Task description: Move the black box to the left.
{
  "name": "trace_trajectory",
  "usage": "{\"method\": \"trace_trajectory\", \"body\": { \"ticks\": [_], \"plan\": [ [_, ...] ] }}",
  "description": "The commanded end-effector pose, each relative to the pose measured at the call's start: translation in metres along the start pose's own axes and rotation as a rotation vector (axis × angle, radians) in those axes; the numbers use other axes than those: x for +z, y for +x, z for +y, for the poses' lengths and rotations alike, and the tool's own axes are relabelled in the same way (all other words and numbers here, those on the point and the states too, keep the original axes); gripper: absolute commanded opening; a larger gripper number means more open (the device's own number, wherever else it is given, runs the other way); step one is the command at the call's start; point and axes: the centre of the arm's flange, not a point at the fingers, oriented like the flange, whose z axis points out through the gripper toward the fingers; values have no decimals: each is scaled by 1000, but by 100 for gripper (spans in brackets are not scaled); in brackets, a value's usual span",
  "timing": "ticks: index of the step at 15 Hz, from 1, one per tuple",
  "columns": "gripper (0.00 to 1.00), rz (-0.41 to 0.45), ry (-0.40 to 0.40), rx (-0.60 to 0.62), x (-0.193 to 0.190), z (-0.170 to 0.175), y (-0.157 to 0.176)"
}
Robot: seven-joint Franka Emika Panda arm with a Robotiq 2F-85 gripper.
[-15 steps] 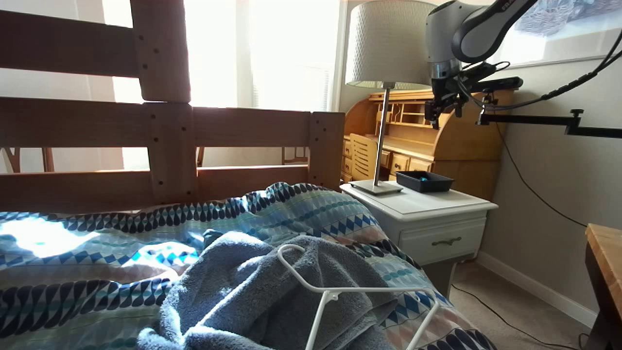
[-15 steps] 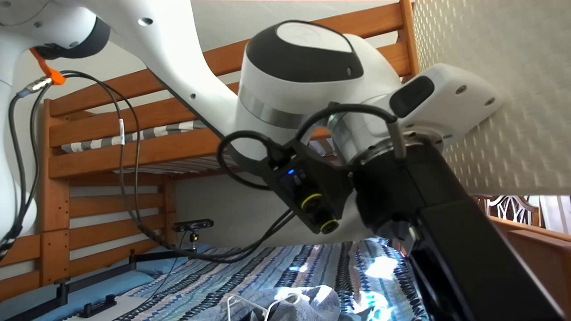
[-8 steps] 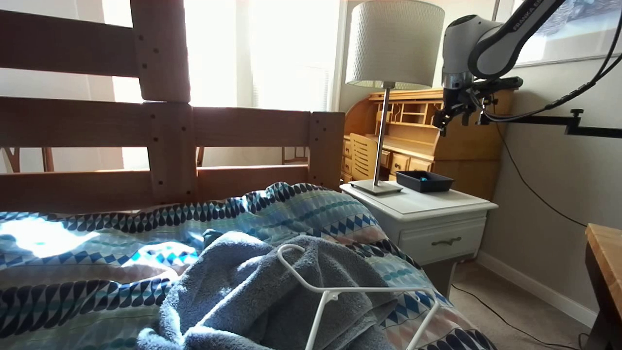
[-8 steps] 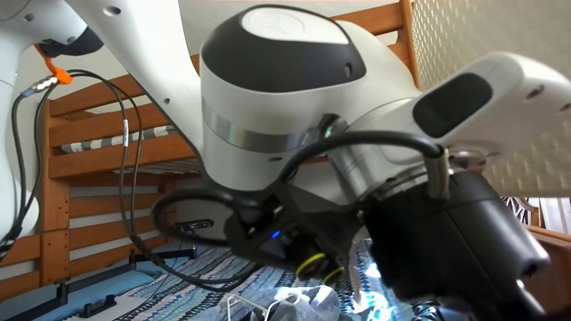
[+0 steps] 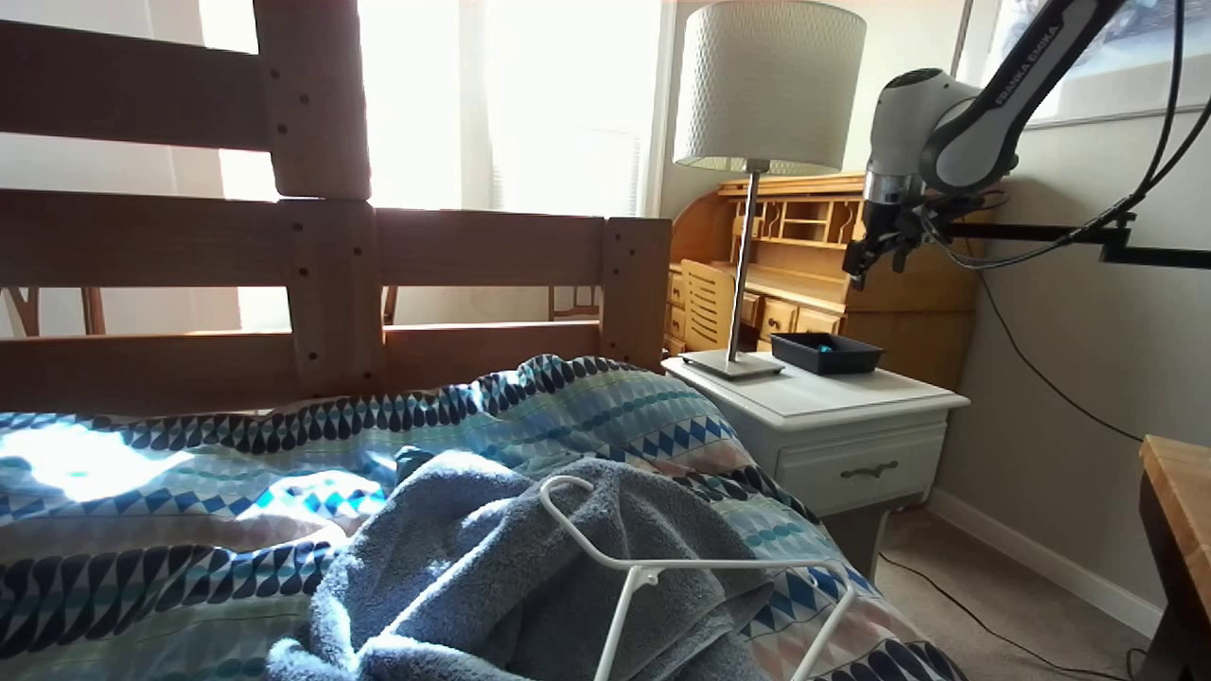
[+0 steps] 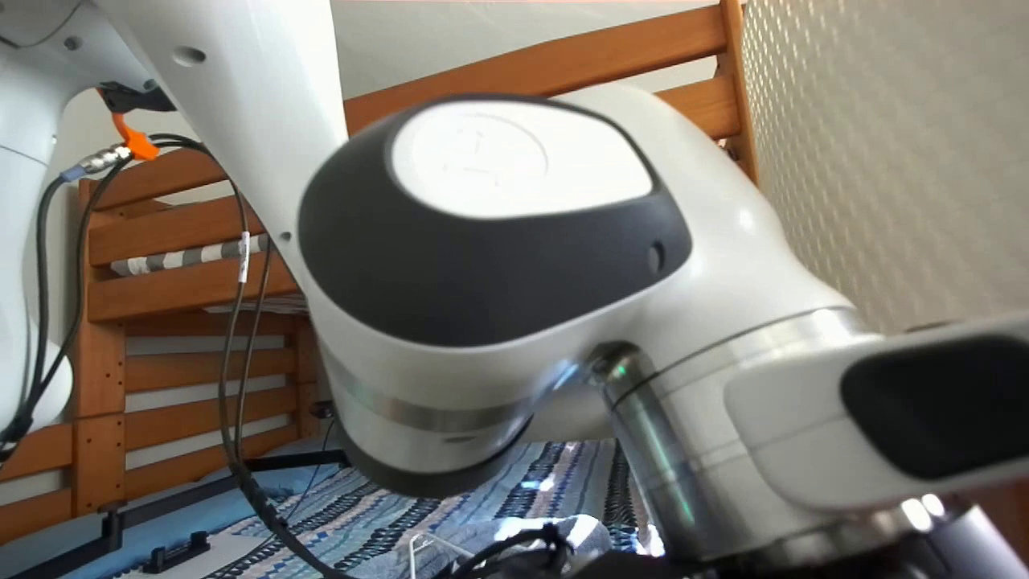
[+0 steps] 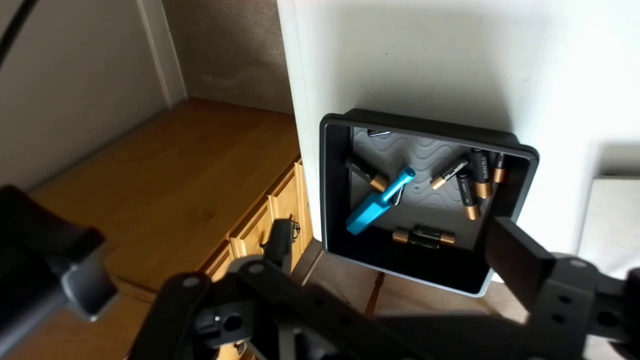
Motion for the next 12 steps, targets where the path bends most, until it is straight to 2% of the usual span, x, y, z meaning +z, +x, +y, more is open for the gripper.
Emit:
{"method": "trace_trajectory", "body": {
  "ticks": [1, 7, 12],
  "plan": [
    [100, 28, 4, -28, 21, -9, 0],
    [100, 20, 11, -5, 49, -14, 3],
    [100, -24, 52, 4, 66, -28, 3]
  ]
}}
